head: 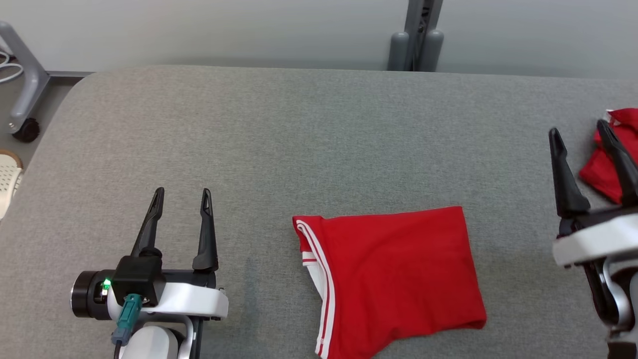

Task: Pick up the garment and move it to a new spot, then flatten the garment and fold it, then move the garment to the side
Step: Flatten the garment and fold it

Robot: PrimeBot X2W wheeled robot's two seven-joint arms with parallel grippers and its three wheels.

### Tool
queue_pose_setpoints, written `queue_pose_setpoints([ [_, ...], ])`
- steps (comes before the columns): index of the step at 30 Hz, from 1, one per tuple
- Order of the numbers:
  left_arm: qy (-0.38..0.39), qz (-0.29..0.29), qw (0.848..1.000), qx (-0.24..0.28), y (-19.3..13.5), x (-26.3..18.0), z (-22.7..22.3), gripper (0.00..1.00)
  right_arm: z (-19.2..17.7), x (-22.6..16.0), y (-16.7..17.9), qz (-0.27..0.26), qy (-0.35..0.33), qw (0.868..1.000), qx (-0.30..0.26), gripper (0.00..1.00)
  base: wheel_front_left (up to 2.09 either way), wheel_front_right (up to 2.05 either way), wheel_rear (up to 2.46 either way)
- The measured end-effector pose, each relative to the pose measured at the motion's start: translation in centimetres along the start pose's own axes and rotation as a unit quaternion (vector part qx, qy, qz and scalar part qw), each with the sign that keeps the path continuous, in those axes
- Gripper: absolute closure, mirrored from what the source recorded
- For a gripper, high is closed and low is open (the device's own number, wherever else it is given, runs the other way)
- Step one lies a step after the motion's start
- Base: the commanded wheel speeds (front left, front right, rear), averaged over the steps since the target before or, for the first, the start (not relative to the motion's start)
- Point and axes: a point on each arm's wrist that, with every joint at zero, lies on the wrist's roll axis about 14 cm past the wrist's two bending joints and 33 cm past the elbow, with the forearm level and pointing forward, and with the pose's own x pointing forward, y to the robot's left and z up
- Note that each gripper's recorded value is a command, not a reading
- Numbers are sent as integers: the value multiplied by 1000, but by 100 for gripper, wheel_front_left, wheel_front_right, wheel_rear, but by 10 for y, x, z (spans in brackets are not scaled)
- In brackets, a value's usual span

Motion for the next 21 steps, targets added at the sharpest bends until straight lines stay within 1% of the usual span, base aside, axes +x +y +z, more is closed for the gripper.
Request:
queue_pose_setpoints([
  [1, 1, -2, 1000, -1, -2, 1, -1, 0, -3, -6, -5, -8, -5, 1000, -9, 0, 0, 0, 0],
  [3, 5, -9, 1000, -2, -5, 2, -4, 0, -16, -19, -13, -30, -1, 1000, -2, 0, 0, 0, 0],
  [4, 11, -12, 1000, -3, -7, 3, -8, 0, -37, -34, -16, -45, 18, 999, 2, 0, 0, 0, 0],
  [6, 22, -16, 1000, -4, -9, 1, -15, 0, -57, -49, -17, -57, 43, 997, 4, 0, 0, 0, 0],
  [9, 38, -20, 999, -3, -11, -3, -25, 0, -77, -64, -14, -67, 69, 995, 14, 0, 0, 0, 0],
  [14, 49, -24, 999, -3, -13, -7, -32, 0, -81, -71, -18, -83, 70, 994, 19, 0, 0, 0, 0],
  [21, 47, -27, 998, -3, -16, -7, -31, 0, -76, -67, -18, -81, 60, 995, 13, 0, 0, 0, 0],
])
